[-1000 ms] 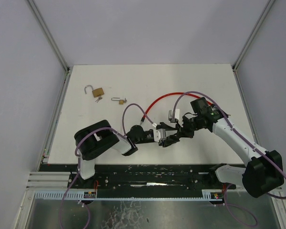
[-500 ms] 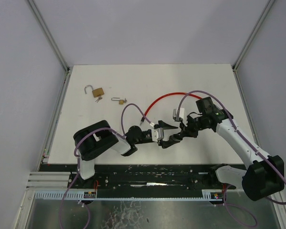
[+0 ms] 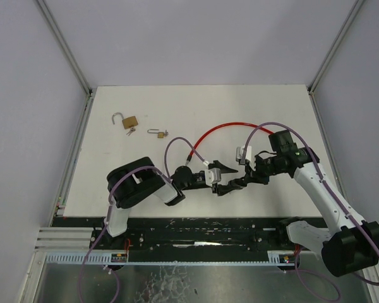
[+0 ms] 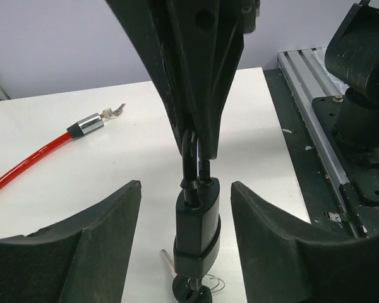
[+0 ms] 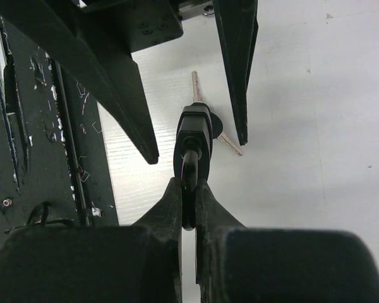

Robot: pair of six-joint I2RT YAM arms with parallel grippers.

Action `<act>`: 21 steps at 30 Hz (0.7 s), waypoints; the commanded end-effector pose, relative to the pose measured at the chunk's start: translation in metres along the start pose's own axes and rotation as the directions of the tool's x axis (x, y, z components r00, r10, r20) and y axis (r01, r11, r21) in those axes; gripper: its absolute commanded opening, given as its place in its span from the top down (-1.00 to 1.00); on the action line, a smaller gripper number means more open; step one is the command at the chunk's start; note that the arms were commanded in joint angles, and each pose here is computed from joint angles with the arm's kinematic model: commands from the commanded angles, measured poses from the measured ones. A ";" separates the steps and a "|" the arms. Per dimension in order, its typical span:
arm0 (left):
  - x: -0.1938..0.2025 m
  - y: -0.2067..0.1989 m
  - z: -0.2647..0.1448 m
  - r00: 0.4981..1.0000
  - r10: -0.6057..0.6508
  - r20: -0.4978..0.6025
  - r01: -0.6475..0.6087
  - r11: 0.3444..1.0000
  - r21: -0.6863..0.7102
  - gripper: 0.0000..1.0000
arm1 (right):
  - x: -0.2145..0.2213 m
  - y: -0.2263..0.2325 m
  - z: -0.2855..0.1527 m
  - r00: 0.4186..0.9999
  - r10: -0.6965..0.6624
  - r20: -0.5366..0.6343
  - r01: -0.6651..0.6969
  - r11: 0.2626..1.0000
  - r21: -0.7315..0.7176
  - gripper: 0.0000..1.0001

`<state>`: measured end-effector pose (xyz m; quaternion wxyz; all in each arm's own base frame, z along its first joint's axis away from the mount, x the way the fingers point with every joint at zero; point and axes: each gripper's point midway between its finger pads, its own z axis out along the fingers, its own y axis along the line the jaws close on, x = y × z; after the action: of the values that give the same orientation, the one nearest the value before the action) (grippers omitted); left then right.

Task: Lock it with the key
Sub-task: Lock the lock.

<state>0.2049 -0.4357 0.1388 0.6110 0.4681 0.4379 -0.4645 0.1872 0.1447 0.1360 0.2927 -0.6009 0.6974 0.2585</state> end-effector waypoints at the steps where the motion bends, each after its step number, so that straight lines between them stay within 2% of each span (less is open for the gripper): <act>1: -0.009 0.005 0.009 0.998 0.007 0.064 -0.007 1.000 -0.004 -0.11 | -0.032 -0.006 -0.019 0.989 -0.113 0.090 0.110 0.993 0.041 1.00; 8: 0.004 0.007 0.011 0.999 -0.028 0.038 0.028 1.000 -0.013 0.06 | -0.032 -0.006 -0.024 0.989 -0.120 0.091 0.115 0.992 0.054 1.00; 21: 0.008 -0.005 0.016 0.999 -0.037 0.034 0.035 0.997 0.070 0.07 | -0.040 0.001 -0.032 0.984 -0.144 0.107 0.141 0.989 0.034 1.00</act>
<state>0.2070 -0.4493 0.1238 0.5880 0.4677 0.4482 -0.4844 0.1834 0.1362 0.1516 0.3035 -0.6188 0.6813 0.2467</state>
